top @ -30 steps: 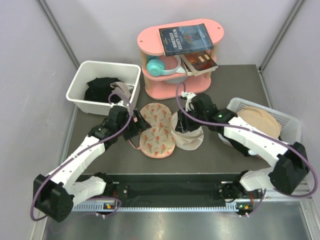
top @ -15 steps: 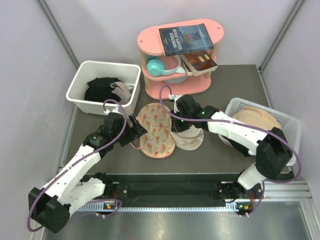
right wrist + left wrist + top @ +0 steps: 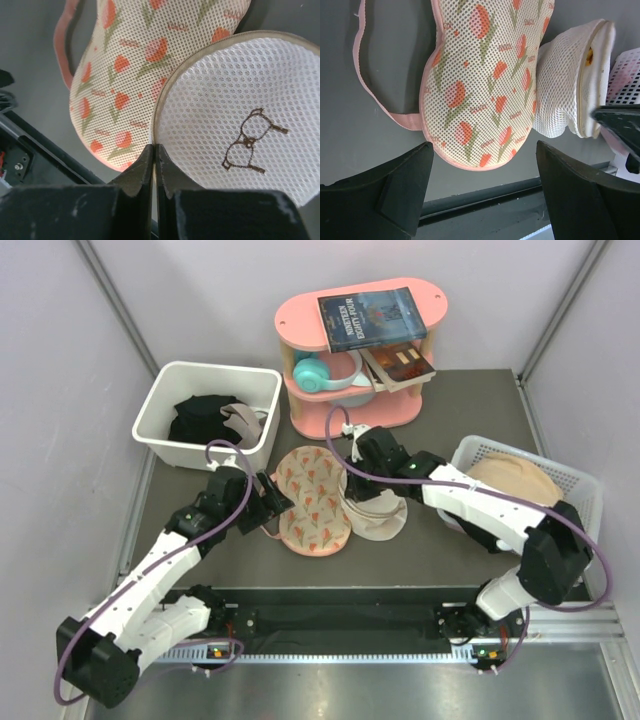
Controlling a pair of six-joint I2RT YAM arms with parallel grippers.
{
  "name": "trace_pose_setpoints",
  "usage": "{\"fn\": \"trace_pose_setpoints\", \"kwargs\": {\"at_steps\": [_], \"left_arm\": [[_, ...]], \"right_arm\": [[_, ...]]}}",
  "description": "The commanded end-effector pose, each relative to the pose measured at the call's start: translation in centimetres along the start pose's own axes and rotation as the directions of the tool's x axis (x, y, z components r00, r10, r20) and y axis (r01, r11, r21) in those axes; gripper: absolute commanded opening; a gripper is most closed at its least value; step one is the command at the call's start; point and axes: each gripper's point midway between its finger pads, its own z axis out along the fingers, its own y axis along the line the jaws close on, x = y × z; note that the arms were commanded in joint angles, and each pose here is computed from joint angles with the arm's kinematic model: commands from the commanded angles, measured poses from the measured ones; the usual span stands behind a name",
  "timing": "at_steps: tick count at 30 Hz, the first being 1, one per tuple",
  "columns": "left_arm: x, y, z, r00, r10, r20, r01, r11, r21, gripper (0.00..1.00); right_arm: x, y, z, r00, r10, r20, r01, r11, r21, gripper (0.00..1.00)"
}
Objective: Unzip the laundry bag and remove the bra
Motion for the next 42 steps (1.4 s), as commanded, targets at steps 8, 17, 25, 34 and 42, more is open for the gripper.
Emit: {"fn": "trace_pose_setpoints", "kwargs": {"at_steps": [8, 17, 25, 34, 42], "left_arm": [[-2.5, -4.7, 1.1, 0.996, 0.094, 0.002, -0.094, 0.99, 0.106, 0.81], [-2.7, -12.7, 4.4, 0.983, 0.182, -0.007, -0.176, 0.955, 0.239, 0.8], [-1.0, -15.0, 9.2, 0.961, 0.266, -0.079, -0.243, 0.944, 0.224, 0.77], [1.0, -13.9, 12.5, 0.944, 0.287, -0.164, -0.255, 0.948, 0.193, 0.43], [1.0, -11.1, 11.9, 0.955, 0.268, -0.127, -0.255, 0.961, 0.111, 0.0]], "right_arm": [[-5.3, -0.9, -7.5, 0.963, 0.096, 0.252, -0.094, 0.995, -0.02, 0.0], [-3.9, -3.9, -9.5, 0.929, 0.181, 0.323, -0.183, 0.983, -0.024, 0.0], [-3.3, -4.5, -10.6, 0.916, 0.206, 0.345, -0.206, 0.978, -0.037, 0.0], [-3.2, -4.9, -11.4, 0.908, 0.218, 0.359, -0.22, 0.975, -0.034, 0.0], [-3.2, -6.6, -11.9, 0.901, 0.213, 0.377, -0.231, 0.973, 0.002, 0.0]]}}
